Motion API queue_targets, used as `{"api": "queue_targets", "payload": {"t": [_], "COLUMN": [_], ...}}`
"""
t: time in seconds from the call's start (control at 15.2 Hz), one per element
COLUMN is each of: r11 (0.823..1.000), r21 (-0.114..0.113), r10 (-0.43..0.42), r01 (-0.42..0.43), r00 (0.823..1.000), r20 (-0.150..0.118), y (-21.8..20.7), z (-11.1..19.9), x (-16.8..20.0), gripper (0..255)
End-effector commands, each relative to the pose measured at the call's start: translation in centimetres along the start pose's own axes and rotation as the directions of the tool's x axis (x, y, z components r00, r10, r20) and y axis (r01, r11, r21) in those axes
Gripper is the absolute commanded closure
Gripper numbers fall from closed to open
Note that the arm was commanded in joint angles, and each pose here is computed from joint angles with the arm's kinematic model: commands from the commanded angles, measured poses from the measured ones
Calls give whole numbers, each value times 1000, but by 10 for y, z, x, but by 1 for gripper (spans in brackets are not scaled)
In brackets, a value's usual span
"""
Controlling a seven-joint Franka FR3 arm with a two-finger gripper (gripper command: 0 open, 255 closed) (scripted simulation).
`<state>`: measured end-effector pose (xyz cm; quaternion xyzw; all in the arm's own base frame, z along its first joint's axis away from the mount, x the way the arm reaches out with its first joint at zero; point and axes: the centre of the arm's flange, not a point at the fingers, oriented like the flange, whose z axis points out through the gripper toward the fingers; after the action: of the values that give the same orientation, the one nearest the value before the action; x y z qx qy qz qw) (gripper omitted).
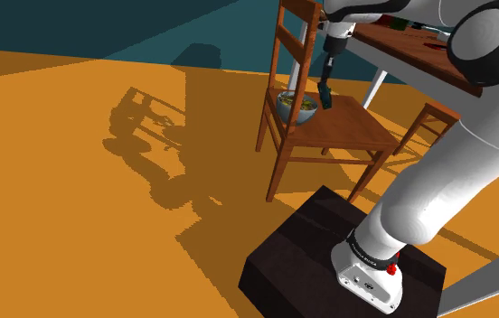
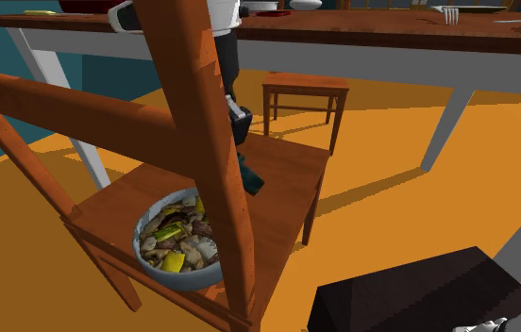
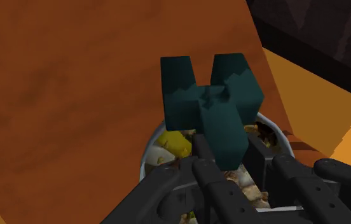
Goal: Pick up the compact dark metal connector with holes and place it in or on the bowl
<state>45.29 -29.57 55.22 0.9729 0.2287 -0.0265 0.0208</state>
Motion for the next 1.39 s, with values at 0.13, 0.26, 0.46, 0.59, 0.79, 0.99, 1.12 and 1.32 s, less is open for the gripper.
{"api": "queue_targets", "payload": {"t": [0.13, 0.26, 0.46, 0.59, 0.79, 0.99, 1.12, 1.32], "r11": [1000, 1000, 979, 920, 920, 920, 920, 920], "r21": [0, 0, -194, -308, -308, -308, -308, -308], "r10": [1, 1, -50, -215, -215, -215, -215, -215], "r01": [-1, -1, 65, 244, 244, 244, 244, 244], "r00": [1000, 1000, 995, 968, 968, 968, 968, 968], "r20": [0, 0, 83, 126, 126, 126, 126, 126], "y": [-15, -21, 1, -12, -7, -2, 1, 1], "z": [-4, -5, -21, -11, 4, 19, 27, 27], "x": [53, 78, -12, -34, -34, -35, -36, -36], "gripper": [255, 255, 0, 0, 0, 0, 0, 0]}}
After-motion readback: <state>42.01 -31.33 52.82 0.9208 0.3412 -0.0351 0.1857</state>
